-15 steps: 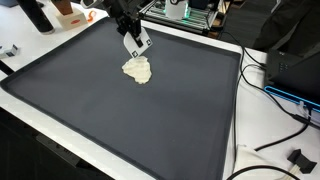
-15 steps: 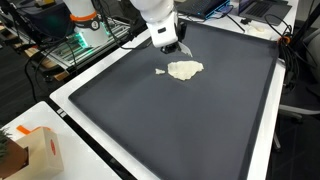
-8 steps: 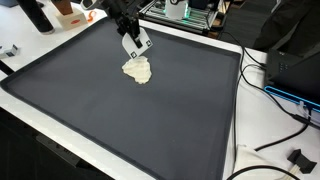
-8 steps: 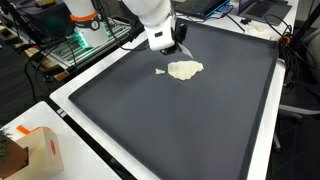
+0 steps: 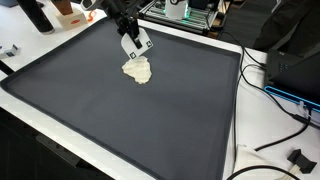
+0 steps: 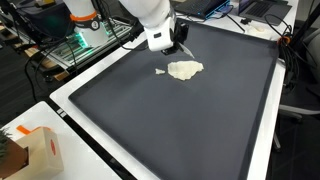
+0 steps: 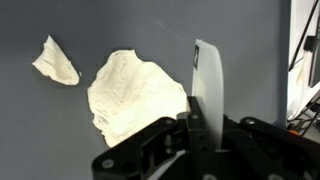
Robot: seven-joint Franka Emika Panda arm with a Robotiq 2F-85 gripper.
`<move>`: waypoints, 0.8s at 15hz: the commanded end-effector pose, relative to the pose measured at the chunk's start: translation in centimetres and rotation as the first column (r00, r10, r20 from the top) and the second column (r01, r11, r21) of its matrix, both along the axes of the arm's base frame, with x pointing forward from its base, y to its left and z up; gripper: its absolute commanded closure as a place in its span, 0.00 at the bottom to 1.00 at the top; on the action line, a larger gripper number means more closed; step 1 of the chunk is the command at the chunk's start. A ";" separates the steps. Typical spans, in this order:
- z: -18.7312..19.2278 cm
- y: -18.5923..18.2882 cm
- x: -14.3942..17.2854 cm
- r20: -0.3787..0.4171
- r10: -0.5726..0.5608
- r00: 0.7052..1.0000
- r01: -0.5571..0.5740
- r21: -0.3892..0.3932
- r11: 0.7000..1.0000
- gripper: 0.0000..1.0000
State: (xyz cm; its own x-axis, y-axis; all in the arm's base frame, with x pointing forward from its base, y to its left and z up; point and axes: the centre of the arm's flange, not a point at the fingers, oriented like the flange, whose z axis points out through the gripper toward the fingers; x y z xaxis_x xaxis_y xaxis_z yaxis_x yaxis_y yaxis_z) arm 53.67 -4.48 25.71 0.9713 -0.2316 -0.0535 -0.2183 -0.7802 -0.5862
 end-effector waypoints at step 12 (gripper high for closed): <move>3.0 3.1 -0.3 -0.031 -0.135 0.990 0.133 -0.059 0.989 0.99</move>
